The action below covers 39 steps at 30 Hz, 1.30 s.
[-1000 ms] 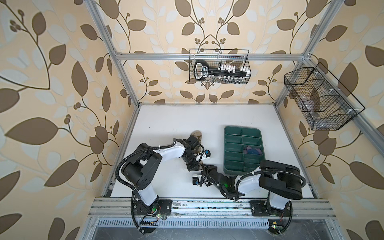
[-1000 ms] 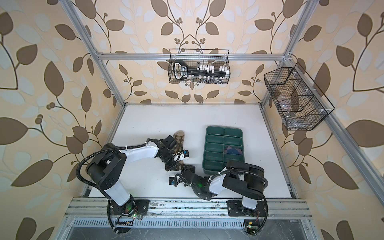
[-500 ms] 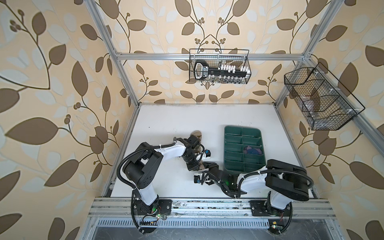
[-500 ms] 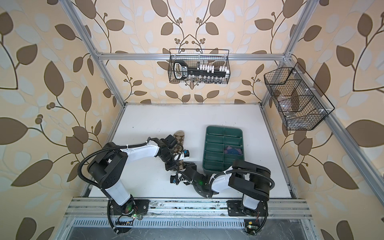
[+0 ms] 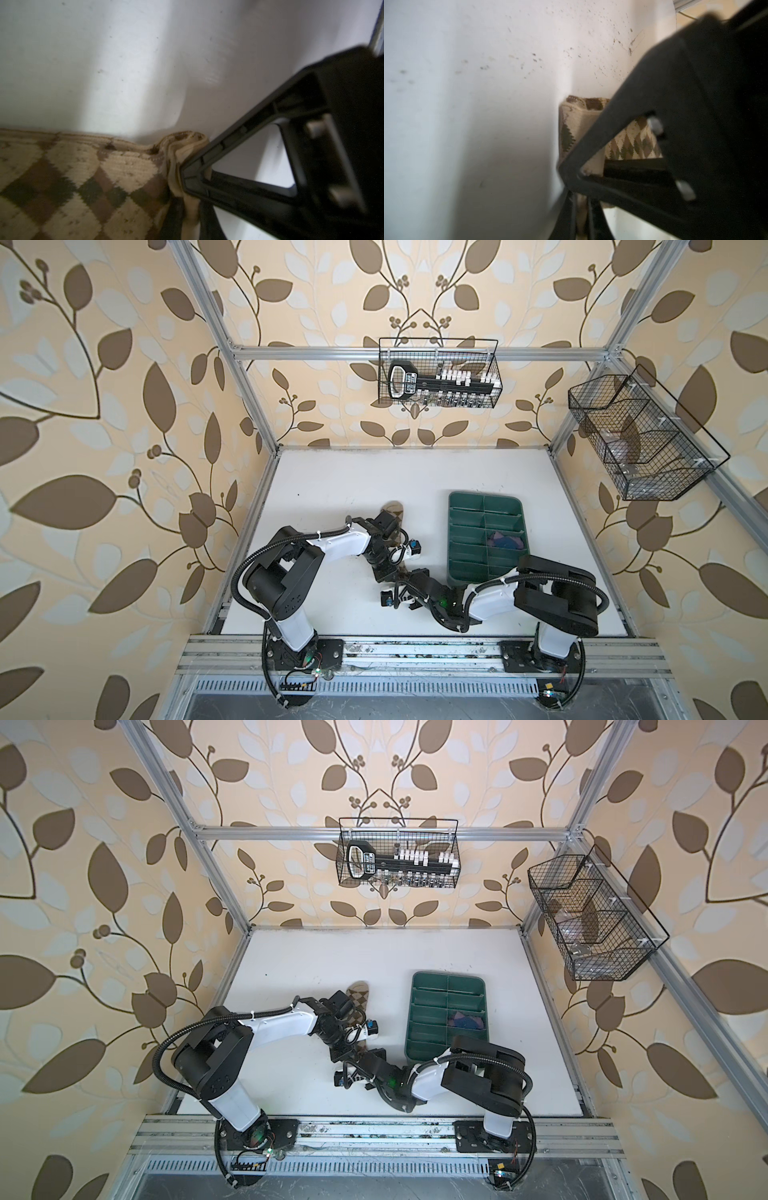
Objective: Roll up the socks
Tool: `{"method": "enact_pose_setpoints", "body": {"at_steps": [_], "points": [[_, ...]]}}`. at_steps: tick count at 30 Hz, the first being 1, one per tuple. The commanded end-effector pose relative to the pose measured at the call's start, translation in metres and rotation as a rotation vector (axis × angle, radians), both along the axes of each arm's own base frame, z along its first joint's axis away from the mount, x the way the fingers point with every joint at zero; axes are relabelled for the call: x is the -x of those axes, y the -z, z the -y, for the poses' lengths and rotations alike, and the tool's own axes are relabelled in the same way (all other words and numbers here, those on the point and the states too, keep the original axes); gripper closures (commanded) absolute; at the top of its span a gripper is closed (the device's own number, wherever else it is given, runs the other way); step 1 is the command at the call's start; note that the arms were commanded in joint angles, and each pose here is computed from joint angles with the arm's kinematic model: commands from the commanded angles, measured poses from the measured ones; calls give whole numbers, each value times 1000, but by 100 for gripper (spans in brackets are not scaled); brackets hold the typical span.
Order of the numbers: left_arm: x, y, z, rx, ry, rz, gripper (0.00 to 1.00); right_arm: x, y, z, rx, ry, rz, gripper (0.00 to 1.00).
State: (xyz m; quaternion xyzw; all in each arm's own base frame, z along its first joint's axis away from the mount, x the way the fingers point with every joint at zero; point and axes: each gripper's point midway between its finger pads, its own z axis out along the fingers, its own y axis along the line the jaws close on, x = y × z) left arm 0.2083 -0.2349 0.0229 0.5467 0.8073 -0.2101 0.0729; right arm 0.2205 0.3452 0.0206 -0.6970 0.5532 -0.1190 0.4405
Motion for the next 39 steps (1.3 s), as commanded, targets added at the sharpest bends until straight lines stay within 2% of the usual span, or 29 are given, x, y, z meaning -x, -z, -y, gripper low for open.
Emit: {"method": "enact_pose_setpoints", "body": {"at_steps": [1, 7, 11, 14, 17, 19, 21, 24, 25, 28, 29, 31, 32, 39], "points": [[9, -9, -10, -21, -8, 16, 79, 16, 26, 22, 133, -20, -110, 98], [9, -43, -10, 63, -24, 129, 60, 22, 22, 21, 153, -11, -195, 100], [3, -70, -15, 110, -65, 254, 57, 28, 21, 22, 175, -11, -258, 100], [-19, -100, -27, 131, -170, 449, 56, 36, 16, 21, 175, -18, -329, 100], [-45, -140, -58, 111, -354, 712, 54, 45, 10, 21, 170, -29, -421, 100], [-59, -171, -92, 84, -520, 906, 45, 53, 7, 21, 172, -47, -510, 100], [-59, -196, -121, 68, -637, 1042, 37, 62, 5, 22, 179, -67, -611, 100], [-47, -224, -147, 96, -734, 1151, 21, 75, 4, 24, 196, -78, -793, 100], [-41, -230, -151, 113, -741, 1161, 20, 76, 5, 25, 198, -68, -852, 100], [-21, -244, -151, 183, -702, 1136, 19, 78, 9, 29, 222, -28, -1028, 100], [-11, -244, -145, 200, -640, 1103, 19, 78, 8, 30, 229, -16, -1073, 100], [16, -237, -125, 222, -396, 1027, 21, 76, 9, 29, 245, -7, -1158, 100], [25, -233, -119, 222, -323, 996, 22, 74, 8, 29, 250, -4, -1185, 100], [44, -207, -95, 149, -41, 812, 26, 41, 8, 13, 176, 33, -1347, 100]]}}
